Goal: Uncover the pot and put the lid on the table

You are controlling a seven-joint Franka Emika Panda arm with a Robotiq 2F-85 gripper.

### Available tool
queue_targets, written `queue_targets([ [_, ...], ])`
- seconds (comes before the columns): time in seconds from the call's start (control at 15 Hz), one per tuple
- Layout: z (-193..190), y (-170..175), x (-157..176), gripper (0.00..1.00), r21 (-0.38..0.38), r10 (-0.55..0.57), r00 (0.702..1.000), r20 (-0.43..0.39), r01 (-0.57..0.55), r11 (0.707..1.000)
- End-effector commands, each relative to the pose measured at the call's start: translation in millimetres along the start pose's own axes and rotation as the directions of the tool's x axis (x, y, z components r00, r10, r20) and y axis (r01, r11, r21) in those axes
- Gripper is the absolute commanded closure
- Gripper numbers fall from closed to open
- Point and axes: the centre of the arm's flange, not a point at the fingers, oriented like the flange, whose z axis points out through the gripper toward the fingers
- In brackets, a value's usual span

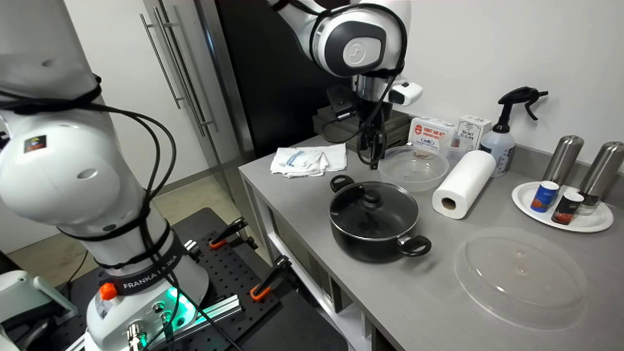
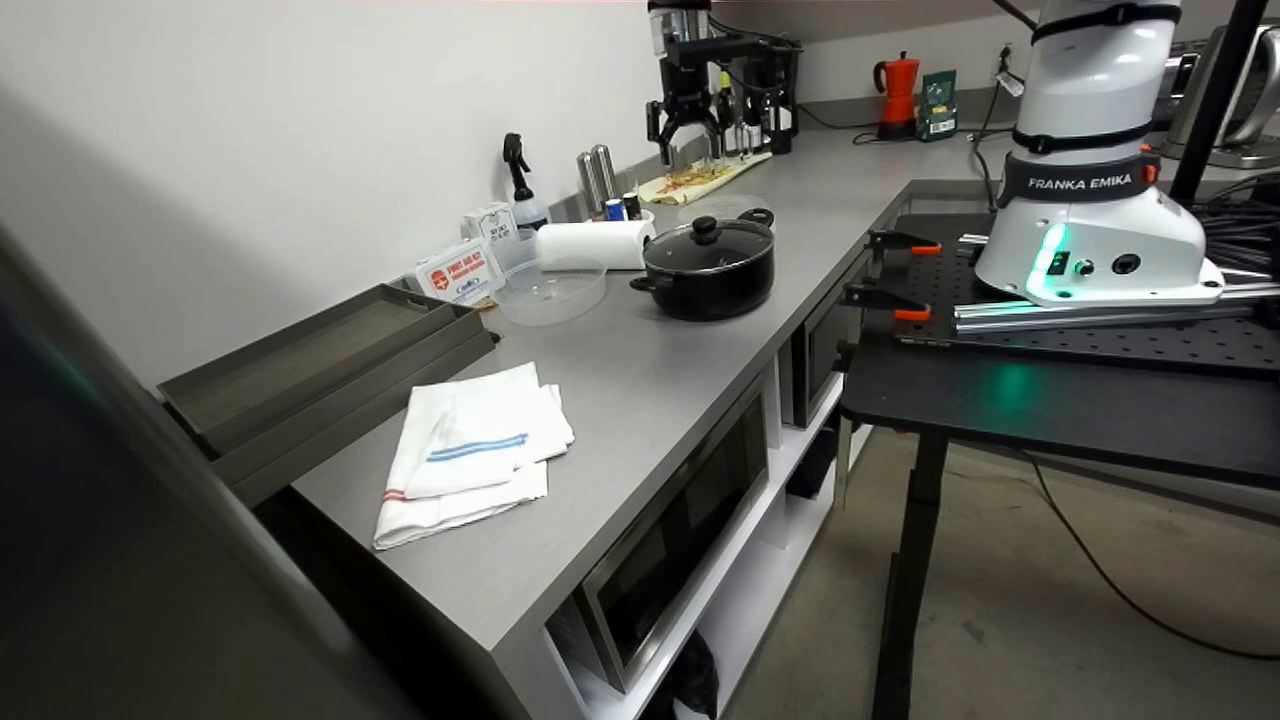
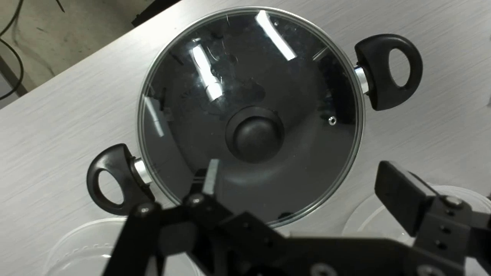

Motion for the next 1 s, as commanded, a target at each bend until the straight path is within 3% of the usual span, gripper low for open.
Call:
queue_targets([
  [0.0, 19, 2, 8, 0.0, -0.023, 0.042, 0.999, -0.014, -0.042, 0.999],
  [0.93, 78, 6, 26, 0.0, -0.057, 0.097, 0.995, 0.003, -0.096, 0.994],
])
